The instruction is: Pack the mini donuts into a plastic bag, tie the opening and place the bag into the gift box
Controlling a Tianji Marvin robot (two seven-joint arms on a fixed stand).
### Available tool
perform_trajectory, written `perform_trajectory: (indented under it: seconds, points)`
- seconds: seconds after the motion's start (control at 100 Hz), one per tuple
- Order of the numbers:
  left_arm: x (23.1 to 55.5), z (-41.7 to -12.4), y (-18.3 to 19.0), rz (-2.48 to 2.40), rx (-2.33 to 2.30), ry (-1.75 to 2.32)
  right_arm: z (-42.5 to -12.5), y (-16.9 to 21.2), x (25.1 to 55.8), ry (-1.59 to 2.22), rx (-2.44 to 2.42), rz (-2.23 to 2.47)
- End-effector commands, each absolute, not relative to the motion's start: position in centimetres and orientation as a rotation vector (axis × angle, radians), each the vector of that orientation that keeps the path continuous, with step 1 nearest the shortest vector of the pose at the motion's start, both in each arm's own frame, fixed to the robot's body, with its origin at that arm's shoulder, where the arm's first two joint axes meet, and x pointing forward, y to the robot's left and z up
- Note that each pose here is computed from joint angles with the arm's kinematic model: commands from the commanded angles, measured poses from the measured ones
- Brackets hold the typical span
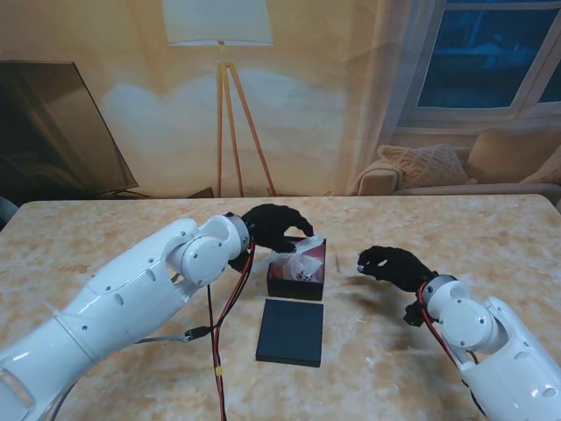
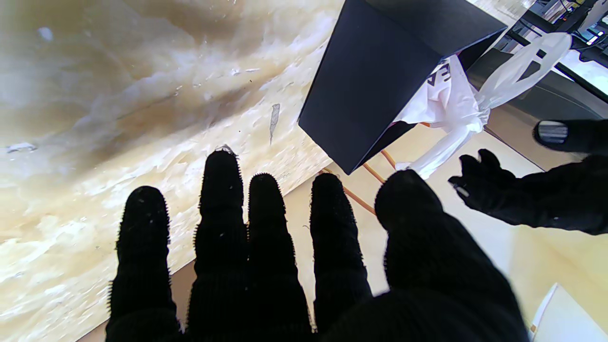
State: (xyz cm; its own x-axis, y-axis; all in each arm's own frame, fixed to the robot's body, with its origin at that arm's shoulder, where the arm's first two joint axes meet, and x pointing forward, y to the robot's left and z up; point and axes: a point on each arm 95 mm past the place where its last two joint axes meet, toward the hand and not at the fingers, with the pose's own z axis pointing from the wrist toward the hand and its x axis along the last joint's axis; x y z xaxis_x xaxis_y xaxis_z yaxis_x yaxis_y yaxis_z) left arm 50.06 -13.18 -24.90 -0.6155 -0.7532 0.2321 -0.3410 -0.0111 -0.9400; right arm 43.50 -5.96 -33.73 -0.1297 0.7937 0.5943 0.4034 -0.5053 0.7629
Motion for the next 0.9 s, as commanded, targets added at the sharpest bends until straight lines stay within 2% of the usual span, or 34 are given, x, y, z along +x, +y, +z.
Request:
perform_trajectory:
  seconds: [0.0,0.38,0.89]
  points:
    - [49.7,-25.2,-12.8,-1.636,-1.117,1.970,-34.2,-5.6,43.0,1.358,1.832,1.666]
    - [50.0,-26.3,-11.8,-1.586,-1.128,2.055,-34.3,-5.7,43.0,1.356,1.827,1.668]
    - [50.5,-27.8,-15.2,-1.577,-1.211,2.110,-34.3,-5.8,42.9,1.356,1.826,1.666]
